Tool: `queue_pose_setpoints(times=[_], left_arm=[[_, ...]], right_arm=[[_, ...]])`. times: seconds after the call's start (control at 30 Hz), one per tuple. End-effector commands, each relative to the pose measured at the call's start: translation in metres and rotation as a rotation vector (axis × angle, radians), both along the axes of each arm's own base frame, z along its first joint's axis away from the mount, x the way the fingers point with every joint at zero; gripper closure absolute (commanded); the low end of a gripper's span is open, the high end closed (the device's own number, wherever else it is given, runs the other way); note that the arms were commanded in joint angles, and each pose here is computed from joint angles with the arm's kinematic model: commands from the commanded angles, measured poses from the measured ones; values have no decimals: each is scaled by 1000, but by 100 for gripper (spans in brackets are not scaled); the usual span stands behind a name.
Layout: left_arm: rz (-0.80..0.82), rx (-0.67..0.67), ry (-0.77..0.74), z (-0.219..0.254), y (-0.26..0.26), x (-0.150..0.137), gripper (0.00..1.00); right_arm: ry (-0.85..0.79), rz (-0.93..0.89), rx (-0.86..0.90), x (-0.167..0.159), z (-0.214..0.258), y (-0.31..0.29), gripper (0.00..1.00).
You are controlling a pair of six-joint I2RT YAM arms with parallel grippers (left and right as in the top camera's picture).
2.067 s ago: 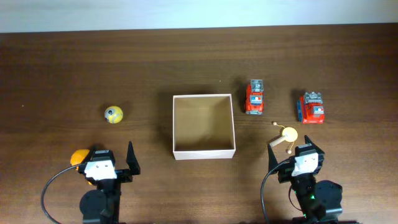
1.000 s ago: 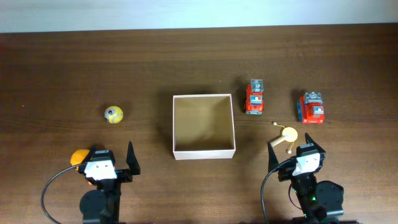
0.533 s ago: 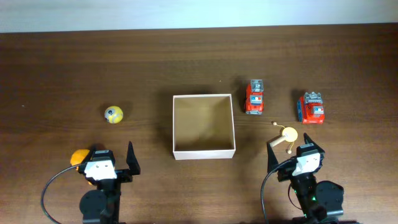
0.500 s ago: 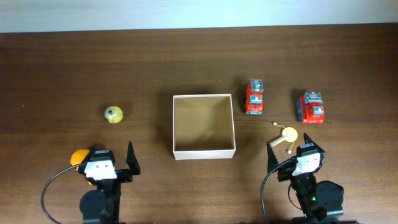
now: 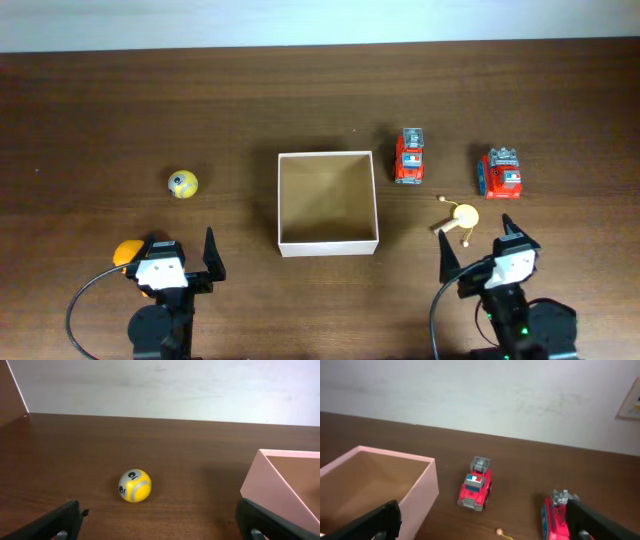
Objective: Pack container
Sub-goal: 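Move the right gripper up and over the left red fire truck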
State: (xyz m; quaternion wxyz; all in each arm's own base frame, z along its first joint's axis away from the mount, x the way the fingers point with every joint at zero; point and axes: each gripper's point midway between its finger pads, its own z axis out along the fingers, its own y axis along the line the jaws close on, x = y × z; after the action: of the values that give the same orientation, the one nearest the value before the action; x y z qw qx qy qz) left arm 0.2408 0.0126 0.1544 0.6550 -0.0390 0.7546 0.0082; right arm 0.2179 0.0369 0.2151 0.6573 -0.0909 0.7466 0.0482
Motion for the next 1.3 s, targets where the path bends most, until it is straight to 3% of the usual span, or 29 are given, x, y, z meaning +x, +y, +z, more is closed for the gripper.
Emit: queue_pose_setpoints(times=[0.0,0.4,0.6,0.93,1.03,1.27], left_arm=[[-17,17,2,-2,-3,0,1],[-17,17,2,-2,-3,0,1],[-17,17,2,-2,-3,0,1],[-17,17,2,-2,-3,0,1],[-17,17,2,-2,-3,0,1],[-17,17,2,-2,-3,0,1]], right_arm=[[20,11,19,-4,24,2,1],[370,14,-7,9,52,5,1],[524,229,69,18,57,44,1],[740,300,99,39,11,59,1],[795,258,85,49,-4,53,1],[942,-28,-1,83,-17,11,1]])
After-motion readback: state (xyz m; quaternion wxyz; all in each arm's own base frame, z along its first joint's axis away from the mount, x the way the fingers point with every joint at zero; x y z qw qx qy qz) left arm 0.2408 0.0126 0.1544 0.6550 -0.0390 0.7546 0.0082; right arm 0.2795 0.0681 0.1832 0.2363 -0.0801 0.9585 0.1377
